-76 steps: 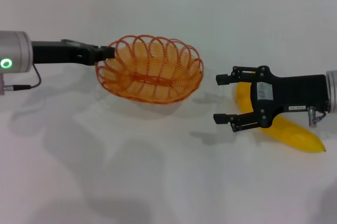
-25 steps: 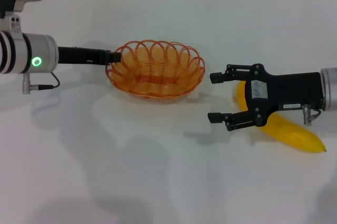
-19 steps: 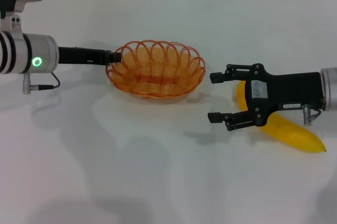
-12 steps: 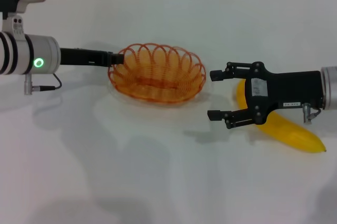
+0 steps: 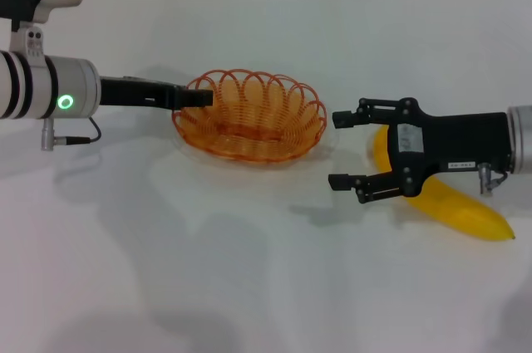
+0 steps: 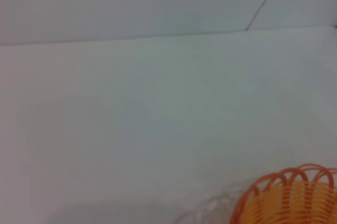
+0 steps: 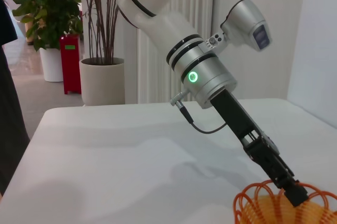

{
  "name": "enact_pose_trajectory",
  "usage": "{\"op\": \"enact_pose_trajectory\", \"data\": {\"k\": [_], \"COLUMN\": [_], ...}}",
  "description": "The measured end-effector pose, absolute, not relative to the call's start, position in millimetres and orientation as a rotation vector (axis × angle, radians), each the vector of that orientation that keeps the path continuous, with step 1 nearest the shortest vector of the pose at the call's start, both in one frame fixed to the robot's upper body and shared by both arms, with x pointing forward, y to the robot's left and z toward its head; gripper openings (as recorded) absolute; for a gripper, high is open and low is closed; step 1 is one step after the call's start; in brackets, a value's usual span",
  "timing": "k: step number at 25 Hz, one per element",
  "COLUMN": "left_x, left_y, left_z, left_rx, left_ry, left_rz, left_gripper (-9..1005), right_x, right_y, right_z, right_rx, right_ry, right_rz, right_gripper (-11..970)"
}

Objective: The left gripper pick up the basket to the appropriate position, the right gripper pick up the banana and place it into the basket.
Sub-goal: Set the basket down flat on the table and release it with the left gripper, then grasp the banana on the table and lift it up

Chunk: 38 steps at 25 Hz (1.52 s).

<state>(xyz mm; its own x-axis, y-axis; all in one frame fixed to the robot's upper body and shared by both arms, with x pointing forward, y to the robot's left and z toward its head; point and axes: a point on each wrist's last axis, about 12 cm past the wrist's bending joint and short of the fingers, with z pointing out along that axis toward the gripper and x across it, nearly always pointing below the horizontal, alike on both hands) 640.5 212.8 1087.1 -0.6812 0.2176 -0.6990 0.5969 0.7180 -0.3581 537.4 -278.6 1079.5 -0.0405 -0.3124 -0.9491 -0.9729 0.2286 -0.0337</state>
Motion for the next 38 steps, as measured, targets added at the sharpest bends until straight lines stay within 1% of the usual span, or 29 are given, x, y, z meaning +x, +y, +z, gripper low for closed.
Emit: {"op": "enact_pose_trajectory", "data": {"k": [6,11,14,16,17,18,20,21,25,29,31,33,38], "left_x": [641.7,639.4,629.9,617.5,617.5,598.7,582.9,568.7,529.0,494.5,483.3,478.2,475.7], "left_y": [217.1,222.0,239.2,256.7,256.7,276.1,288.1,297.8,319.2,327.5,325.0,322.0,320.1], "left_z": [1088.2,1089.6,1092.7,1092.3,1092.3,1088.7,1085.3,1080.8,1063.9,1041.4,1033.4,1028.6,1023.2], "left_rx": [0.623,0.669,0.695,0.691,0.691,0.700,0.718,0.723,0.745,0.799,0.829,0.858,0.864], "left_ry": [2.254,2.203,2.114,2.038,2.038,1.937,1.844,1.779,1.692,1.658,1.626,1.613,1.638], "left_rz": [-0.749,-0.749,-0.780,-0.801,-0.801,-0.807,-0.795,-0.777,-0.718,-0.633,-0.606,-0.595,-0.594], "left_gripper": [599,825,853,871,881,890,889,889,888,886,885,884,881], "right_x": [535.0,530.6,529.0,528.4,528.3,528.3,528.6,528.6,526.7,524.0,522.1,520.2,517.3], "right_y": [-284.4,-293.3,-297.1,-298.5,-299.0,-299.5,-300.8,-301.6,-306.2,-310.2,-312.8,-316.1,-318.6], "right_z": [1079.9,1081.7,1082.2,1082.2,1082.3,1082.4,1083.0,1083.2,1082.6,1081.2,1080.0,1079.2,1076.9], "right_rx": [-1.233,-1.201,-1.187,-1.180,-1.177,-1.173,-1.162,-1.156,-1.129,-1.108,-1.096,-1.083,-1.083], "right_ry": [1.545,1.541,1.541,1.540,1.540,1.539,1.538,1.538,1.540,1.547,1.551,1.554,1.566], "right_rz": [0.865,0.871,0.868,0.866,0.863,0.861,0.856,0.853,0.840,0.830,0.823,0.812,0.808], "right_gripper": [881,881,881,881,881,881,881,881,881,881,881,881,881]}}
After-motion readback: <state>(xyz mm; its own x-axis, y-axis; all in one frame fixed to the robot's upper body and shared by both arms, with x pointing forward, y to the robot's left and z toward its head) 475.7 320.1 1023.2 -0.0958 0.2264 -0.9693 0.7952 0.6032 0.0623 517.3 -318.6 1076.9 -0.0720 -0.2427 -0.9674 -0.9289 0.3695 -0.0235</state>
